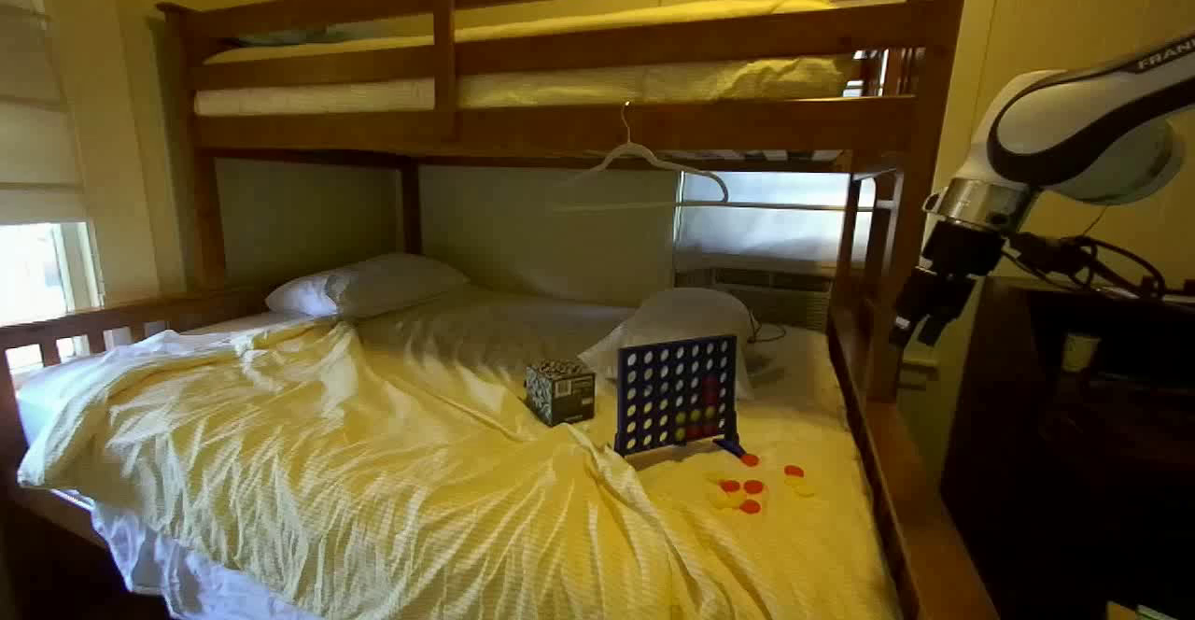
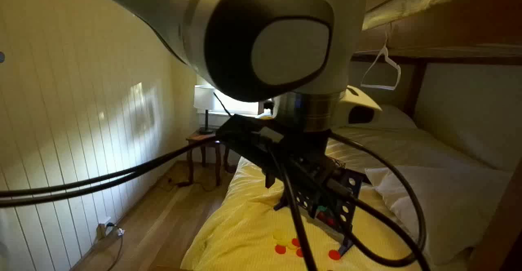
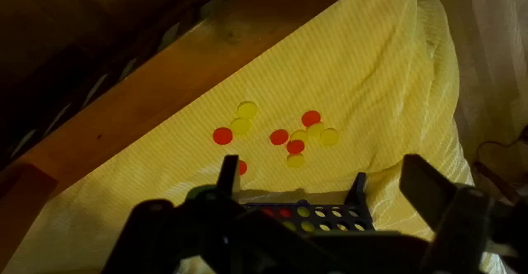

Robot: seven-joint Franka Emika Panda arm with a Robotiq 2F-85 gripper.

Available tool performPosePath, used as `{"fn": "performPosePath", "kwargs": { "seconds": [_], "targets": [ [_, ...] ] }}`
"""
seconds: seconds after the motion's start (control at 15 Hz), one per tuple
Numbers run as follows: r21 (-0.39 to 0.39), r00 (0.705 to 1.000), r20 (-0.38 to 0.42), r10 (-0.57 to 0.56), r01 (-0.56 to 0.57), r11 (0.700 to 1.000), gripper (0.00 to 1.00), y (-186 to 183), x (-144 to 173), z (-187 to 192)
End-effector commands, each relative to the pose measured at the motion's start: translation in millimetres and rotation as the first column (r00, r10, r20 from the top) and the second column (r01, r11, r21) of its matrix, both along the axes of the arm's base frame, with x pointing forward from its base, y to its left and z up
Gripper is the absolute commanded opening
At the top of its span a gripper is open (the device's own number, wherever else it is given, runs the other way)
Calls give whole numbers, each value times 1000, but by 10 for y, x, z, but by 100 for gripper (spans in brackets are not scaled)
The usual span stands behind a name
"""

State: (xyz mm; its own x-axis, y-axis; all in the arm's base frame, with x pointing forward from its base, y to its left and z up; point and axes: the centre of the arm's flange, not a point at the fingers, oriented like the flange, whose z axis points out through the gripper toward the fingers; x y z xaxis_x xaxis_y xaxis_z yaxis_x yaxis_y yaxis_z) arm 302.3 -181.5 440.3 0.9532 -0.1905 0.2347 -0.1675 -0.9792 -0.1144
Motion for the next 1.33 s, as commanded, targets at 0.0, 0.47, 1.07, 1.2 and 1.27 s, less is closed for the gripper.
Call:
{"fn": "performPosePath", "kwargs": {
  "seconds": [0.0,0.47,1.07,1.2,1.27],
  "targets": [
    [0,1000,0,0,0,1000,100,0,0,0],
    [0,1000,0,0,0,1000,100,0,0,0],
    [-23,997,21,-72,72,997,100,-95,469,-374],
    [-35,997,32,-69,70,997,100,-93,577,-489],
    [-41,997,34,-68,70,997,100,-94,637,-547]
  ]
}}
